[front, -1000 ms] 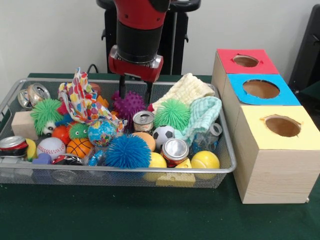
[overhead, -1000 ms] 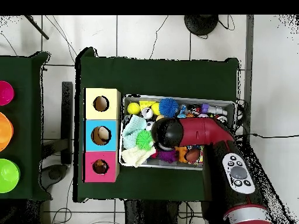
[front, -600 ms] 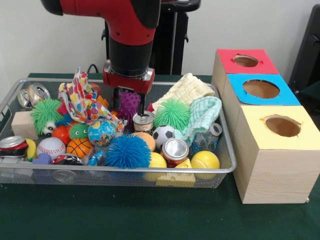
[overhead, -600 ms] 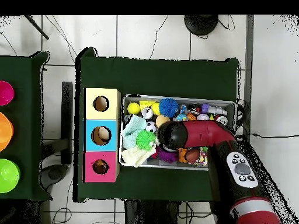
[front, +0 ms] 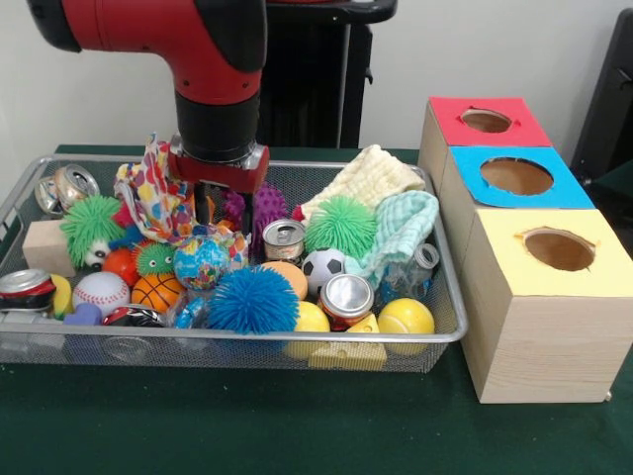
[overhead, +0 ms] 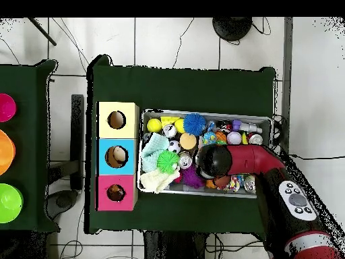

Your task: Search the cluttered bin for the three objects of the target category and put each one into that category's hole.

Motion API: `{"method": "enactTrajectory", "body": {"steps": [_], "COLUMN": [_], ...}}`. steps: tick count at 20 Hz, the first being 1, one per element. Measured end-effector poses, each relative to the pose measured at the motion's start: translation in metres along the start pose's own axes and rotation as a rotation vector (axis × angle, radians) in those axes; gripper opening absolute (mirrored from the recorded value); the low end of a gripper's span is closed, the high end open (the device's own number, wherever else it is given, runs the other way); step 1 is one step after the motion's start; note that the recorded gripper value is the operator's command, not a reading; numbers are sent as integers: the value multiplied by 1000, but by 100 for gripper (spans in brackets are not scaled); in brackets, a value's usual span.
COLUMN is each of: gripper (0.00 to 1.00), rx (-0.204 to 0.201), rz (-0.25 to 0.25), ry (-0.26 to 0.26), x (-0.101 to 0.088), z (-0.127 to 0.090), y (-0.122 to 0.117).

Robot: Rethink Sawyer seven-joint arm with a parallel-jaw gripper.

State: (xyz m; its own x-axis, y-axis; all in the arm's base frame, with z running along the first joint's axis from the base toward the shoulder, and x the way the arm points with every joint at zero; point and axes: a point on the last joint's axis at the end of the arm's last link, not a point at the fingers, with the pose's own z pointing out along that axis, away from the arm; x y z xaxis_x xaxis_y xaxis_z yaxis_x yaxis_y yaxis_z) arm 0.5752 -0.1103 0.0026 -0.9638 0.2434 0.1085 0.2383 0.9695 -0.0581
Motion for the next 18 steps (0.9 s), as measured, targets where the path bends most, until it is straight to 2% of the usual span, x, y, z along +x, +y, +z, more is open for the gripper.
{"method": "enactTrajectory", "body": {"steps": [5,13,18], "gripper": [100,100,100], "rx": [-4,15,21], "rz": [-5,-59,-82], "ry": [6,22,26], "x": [9,41,50], "z": [-6,-29,-35], "y": [-2,15,24]}}
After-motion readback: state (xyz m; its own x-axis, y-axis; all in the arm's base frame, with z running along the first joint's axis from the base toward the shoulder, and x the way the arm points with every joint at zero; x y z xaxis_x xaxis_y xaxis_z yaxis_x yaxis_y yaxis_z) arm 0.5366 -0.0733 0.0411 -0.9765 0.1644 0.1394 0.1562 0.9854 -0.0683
